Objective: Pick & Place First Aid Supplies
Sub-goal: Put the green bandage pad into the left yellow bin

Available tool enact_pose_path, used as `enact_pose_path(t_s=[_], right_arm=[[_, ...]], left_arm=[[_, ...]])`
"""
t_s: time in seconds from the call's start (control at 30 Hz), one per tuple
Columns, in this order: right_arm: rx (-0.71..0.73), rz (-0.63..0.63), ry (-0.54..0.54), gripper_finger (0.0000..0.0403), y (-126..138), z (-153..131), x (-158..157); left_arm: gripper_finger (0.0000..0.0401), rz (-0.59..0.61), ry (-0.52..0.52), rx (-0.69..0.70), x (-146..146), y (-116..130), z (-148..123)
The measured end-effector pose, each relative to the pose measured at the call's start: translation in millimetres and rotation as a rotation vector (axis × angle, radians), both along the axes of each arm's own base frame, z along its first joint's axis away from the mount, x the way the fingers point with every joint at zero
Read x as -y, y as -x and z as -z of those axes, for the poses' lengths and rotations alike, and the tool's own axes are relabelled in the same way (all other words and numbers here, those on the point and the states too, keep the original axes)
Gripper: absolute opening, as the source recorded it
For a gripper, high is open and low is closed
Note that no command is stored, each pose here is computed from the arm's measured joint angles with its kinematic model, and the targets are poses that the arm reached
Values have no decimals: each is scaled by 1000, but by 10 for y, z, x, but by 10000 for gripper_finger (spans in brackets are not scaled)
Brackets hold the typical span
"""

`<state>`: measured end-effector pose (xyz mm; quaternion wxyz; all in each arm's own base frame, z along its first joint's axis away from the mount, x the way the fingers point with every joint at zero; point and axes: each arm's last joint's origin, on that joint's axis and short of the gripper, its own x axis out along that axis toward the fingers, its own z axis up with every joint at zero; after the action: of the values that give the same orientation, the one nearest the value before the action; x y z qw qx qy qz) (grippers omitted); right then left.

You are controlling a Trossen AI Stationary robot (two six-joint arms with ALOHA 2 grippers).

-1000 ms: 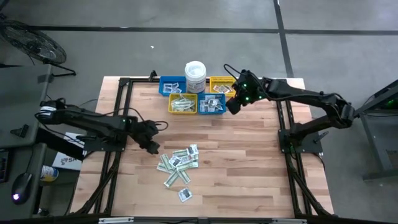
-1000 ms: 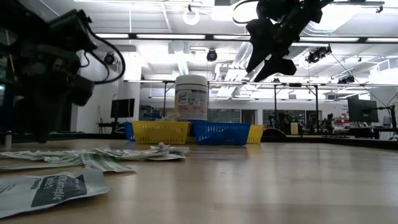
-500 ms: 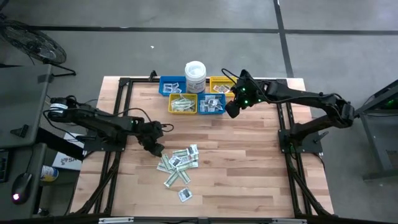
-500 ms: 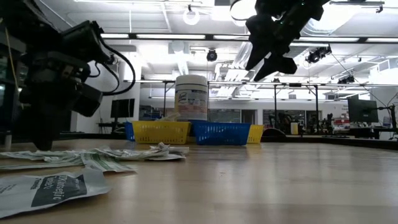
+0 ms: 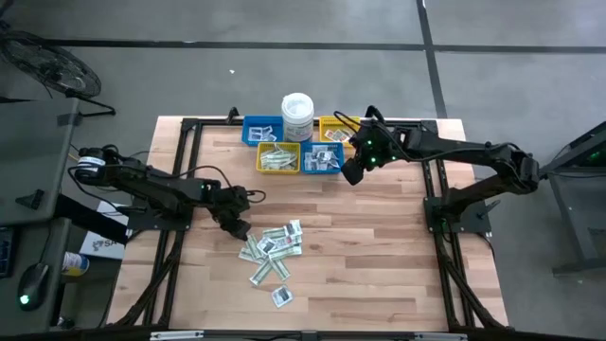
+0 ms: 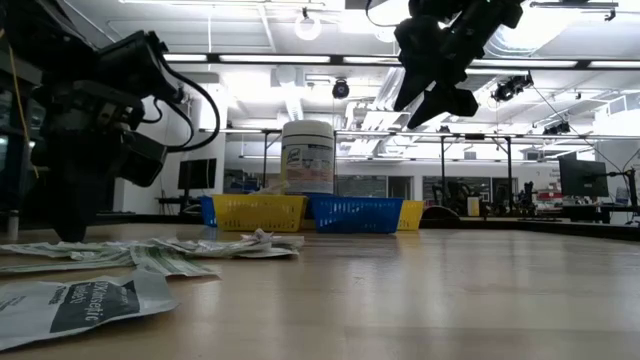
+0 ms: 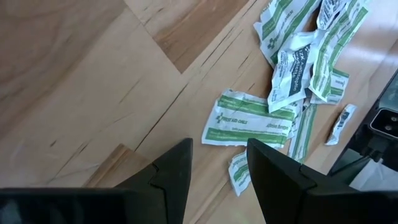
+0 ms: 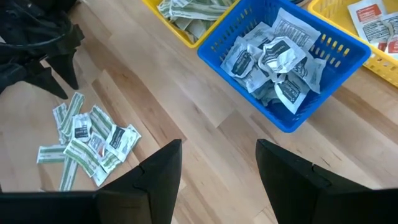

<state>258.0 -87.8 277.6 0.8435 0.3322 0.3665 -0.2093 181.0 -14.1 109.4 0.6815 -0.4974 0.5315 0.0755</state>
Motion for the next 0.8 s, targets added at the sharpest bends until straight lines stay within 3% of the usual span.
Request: enact_pose_path(t_s=[0.4,0.8], right_arm=[[4,9,-11,200,-8,-1,-16],[2,12,-12,199,-41,-1,-117]], left_arm=[[158,34,-92,28,173,-8,-3],[153,13,-97,36,189,-17,-2]])
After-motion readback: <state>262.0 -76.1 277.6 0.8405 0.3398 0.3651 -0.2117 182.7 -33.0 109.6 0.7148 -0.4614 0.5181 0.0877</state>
